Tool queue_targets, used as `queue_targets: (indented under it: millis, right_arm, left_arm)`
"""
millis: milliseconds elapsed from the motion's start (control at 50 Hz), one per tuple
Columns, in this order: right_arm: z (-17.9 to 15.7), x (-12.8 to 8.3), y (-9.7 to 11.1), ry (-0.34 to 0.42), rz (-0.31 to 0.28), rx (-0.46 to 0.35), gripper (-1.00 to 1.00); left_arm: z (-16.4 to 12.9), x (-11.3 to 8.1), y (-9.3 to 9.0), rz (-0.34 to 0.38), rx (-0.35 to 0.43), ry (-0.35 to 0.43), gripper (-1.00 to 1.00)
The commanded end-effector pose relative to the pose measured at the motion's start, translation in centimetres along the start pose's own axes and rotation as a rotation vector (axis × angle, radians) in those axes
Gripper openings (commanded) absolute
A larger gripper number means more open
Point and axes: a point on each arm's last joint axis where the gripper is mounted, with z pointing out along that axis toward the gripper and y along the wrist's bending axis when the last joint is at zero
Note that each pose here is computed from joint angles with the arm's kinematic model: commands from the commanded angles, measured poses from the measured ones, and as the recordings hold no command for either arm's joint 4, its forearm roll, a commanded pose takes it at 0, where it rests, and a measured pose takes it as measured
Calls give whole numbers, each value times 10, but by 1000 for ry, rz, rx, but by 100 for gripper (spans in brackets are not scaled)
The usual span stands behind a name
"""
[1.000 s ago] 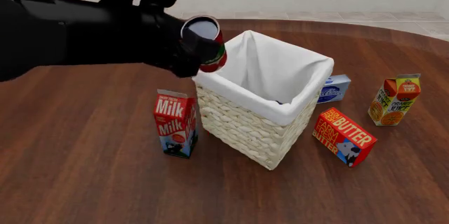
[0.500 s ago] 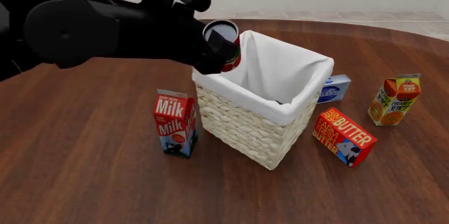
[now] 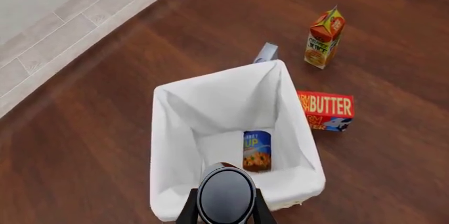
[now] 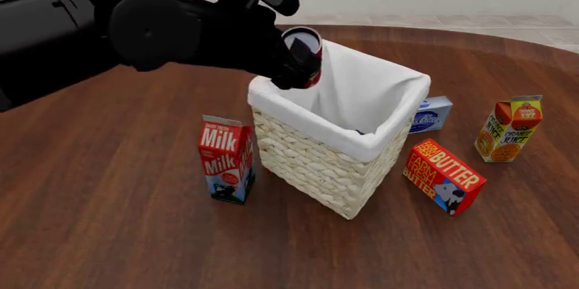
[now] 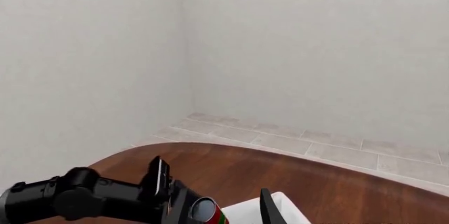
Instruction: Pick up the alphabet soup and the tomato sauce, and put them in the basket.
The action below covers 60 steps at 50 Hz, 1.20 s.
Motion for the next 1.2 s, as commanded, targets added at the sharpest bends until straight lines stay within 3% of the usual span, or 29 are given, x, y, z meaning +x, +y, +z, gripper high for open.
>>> queue_targets:
  millis: [20, 700, 1200]
  right_arm:
    - [1, 5, -1, 3, 8, 5, 100]
    - [8, 11, -4, -20, 23, 15, 100]
    - [6, 15, -5, -19, 32, 24, 100]
  left_arm:
    - [15, -6, 1, 27, 2, 5, -100]
    - [63, -3, 3, 17, 2, 36, -100]
    - [101, 8, 23, 18, -29, 94, -100]
